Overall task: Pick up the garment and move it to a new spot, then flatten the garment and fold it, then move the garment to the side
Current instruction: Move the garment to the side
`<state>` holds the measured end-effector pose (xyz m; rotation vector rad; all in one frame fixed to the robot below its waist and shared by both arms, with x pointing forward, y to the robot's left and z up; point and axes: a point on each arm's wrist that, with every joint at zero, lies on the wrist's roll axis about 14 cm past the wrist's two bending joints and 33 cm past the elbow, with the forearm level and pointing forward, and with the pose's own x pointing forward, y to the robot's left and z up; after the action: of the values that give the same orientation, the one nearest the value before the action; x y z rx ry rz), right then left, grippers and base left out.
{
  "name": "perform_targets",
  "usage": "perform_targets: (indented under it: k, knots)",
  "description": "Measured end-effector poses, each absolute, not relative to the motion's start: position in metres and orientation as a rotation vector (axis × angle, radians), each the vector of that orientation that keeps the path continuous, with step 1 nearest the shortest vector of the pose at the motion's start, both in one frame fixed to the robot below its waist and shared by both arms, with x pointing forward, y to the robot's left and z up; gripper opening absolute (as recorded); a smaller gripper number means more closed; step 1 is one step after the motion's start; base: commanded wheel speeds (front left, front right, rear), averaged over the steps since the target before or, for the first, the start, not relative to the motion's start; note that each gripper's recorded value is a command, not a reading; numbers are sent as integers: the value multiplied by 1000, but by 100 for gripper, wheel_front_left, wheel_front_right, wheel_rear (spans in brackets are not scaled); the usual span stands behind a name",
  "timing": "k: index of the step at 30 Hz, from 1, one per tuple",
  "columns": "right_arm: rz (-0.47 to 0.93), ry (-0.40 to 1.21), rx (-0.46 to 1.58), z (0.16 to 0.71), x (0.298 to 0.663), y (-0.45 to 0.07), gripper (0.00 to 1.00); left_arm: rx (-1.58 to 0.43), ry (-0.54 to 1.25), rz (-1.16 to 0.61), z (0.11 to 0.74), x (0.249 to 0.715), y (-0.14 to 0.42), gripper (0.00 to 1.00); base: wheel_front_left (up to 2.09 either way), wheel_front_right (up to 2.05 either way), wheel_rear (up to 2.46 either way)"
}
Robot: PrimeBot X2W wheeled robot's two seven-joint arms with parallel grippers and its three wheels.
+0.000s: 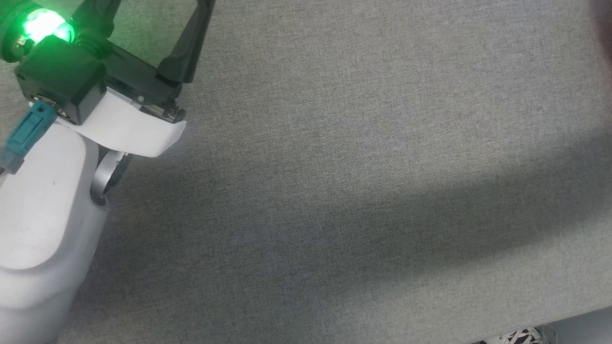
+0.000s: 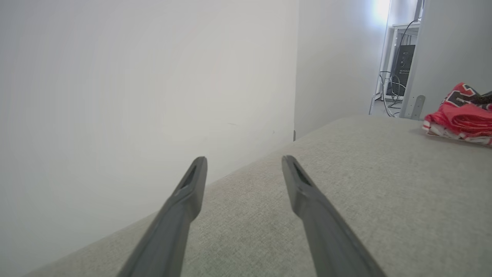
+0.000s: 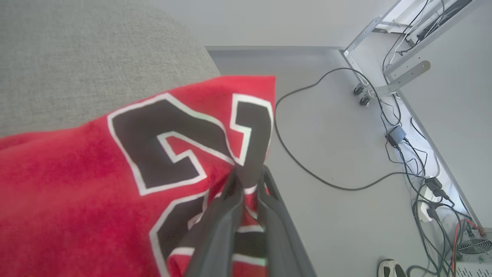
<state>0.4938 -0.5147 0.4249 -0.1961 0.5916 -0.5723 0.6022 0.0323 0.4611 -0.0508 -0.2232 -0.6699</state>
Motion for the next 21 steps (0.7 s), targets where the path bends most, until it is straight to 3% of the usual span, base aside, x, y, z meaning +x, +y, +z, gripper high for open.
perform_targets:
  k: [1,2,8,21]
  knots:
    - [-571,585,-204,426,495,-515,62,-50,-224,-666,462,603,34,100,0,0,0]
    - [-572,583,-206,426,494,-515,98,-50,-223,-664,462,602,34,100,0,0,0]
    - [-510,558,-267,435,500,-502,100,-73,-203,-617,469,593,44,100,0,0,0]
    - [-211,446,-222,440,502,-398,100,-112,-90,-475,479,525,84,100,0,0,0]
